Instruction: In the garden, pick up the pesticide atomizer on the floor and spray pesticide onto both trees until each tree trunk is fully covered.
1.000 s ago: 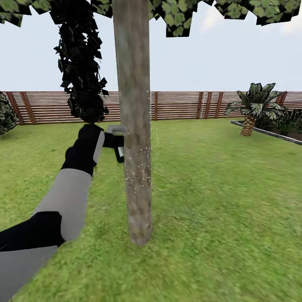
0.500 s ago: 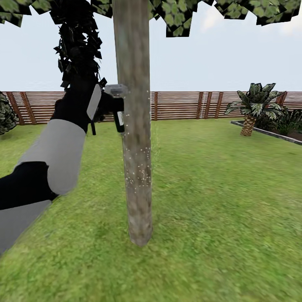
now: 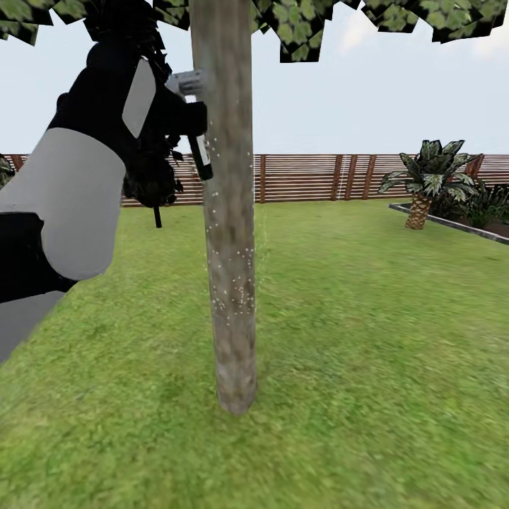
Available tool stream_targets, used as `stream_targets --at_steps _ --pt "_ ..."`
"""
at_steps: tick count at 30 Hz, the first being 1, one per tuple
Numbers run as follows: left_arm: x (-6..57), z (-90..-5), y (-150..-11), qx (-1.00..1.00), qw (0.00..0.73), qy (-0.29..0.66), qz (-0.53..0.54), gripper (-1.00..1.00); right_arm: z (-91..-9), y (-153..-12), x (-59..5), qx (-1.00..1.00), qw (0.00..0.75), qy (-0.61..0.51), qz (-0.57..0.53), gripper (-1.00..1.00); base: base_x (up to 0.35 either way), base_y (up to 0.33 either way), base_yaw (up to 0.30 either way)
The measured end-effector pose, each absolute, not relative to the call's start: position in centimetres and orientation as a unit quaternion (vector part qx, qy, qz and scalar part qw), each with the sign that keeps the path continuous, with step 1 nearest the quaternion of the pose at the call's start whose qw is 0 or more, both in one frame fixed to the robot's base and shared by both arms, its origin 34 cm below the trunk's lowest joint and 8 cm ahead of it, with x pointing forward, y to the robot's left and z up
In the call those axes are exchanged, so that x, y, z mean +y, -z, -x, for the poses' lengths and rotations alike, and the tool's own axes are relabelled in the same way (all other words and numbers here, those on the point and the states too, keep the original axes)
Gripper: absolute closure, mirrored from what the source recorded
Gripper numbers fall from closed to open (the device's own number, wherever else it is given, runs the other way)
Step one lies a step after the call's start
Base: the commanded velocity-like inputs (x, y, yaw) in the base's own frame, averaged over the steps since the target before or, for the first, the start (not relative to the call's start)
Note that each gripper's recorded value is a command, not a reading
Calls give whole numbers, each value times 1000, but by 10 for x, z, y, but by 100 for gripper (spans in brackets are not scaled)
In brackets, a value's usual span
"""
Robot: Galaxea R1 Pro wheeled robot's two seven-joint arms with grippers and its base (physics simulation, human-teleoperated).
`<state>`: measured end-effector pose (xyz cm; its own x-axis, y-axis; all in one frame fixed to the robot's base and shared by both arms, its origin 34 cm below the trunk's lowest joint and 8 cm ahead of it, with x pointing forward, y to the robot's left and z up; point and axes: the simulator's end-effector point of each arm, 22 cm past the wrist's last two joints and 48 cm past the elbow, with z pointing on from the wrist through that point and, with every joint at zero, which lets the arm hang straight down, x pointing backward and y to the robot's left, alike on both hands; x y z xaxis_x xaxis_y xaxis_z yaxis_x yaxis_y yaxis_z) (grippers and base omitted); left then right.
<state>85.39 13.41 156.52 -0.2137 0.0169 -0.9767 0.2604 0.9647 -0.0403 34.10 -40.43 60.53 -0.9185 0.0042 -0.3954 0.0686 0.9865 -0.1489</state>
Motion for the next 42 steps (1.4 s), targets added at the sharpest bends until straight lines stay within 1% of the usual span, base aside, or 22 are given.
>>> stream_targets --at_steps 5,7,9,15,22,29,34,38,42 --pt "117 -847 -1575 765 621 143 -95 100 -341 -605 -404 976 201 80 -19 -100 0 0 0" --pt "100 -843 -1575 763 618 155 -105 100 -341 -605 -404 976 201 80 -19 -100 0 0 0" --pt "89 -841 -1575 763 617 157 -112 100 -341 -605 -404 976 201 80 -19 -100 0 0 0" --pt "87 -845 -1565 770 608 158 -112 100 -341 -605 -404 976 201 80 -19 -100 0 0 0" --pt "83 -858 -1513 808 557 157 -111 100 -341 -605 -404 976 201 80 -19 -100 0 0 0" --pt "81 -861 -1490 824 534 157 -110 100 -341 -605 -404 976 201 80 -19 -100 0 0 0" --pt "80 -865 -1458 843 504 153 -108 100 -341 -605 -404 976 201 80 -19 -100 0 0 0" --pt "80 -865 -1462 841 508 151 -109 100 -341 -605 -404 976 201 80 -19 -100 0 0 0" --pt "83 -860 -1503 814 550 152 -110 100 -341 -605 -404 976 201 80 -19 -100 0 0 0"
